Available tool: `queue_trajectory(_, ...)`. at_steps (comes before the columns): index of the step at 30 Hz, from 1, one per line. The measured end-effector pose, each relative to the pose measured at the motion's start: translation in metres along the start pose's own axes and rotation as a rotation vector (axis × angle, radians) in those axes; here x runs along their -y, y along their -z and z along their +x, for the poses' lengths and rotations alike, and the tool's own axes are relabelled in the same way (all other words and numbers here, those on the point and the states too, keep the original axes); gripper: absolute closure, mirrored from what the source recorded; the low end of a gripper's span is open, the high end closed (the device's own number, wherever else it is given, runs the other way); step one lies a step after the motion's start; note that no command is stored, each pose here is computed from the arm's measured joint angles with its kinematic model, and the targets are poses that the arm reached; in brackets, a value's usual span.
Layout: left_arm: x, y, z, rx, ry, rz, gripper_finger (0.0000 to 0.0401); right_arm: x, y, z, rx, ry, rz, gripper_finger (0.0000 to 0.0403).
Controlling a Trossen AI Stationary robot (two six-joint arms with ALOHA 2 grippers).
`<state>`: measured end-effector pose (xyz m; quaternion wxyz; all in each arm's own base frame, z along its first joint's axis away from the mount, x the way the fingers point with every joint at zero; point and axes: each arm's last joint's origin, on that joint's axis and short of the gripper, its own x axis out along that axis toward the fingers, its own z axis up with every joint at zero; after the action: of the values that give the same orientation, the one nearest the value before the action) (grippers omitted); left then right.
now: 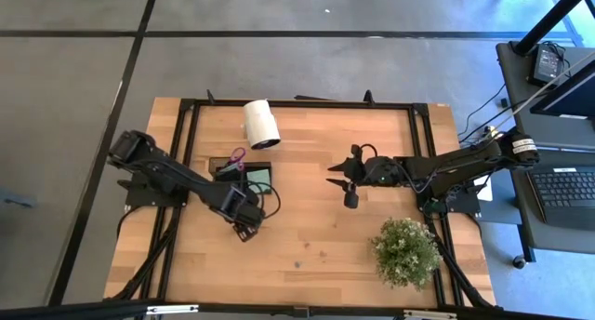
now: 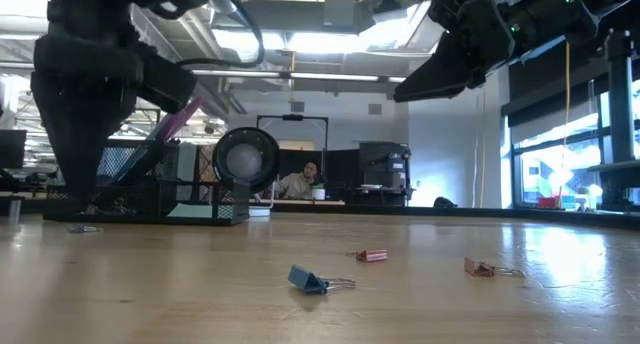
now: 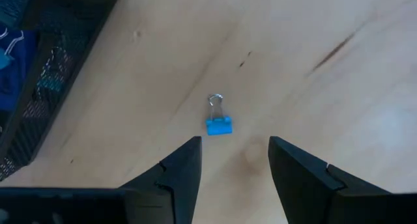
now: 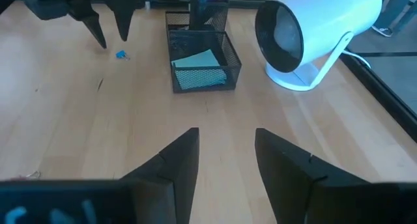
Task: Pick and place office supplies into organizer
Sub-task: Put the blue binder clip into the black desk organizer
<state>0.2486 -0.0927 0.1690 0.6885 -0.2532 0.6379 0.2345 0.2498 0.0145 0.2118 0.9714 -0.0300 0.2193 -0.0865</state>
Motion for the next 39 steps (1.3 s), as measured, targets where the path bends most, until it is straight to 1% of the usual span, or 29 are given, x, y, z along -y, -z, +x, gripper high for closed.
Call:
queue_trajectory(6, 0.001, -0.001, 0.008, -0.011, -0.031, -0.016, 0.023, 0.0, 0.0, 0.0, 0.0, 0.0, 0.0, 0.0249)
queue_trajectory(22, 0.002, -0.003, 0.021, -0.038, -0.07, -0.02, 0.023, 0.0, 0.0, 0.0, 0.0, 0.0, -0.001, 0.0249)
queue_trajectory(26, 0.001, -0.007, 0.022, -0.038, -0.064, -0.021, 0.023, 0.0, 0.0, 0.0, 0.0, 0.0, -0.001, 0.0249)
queue_trajectory(33, -0.004, -0.008, 0.031, -0.083, 0.005, -0.034, 0.023, 0.0, 0.0, 0.0, 0.0, 0.0, 0.0, 0.0249)
queue_trajectory(39, -0.007, -0.007, 0.034, -0.086, 0.004, -0.044, 0.023, 0.0, 0.0, 0.0, 0.0, 0.0, -0.017, 0.0249)
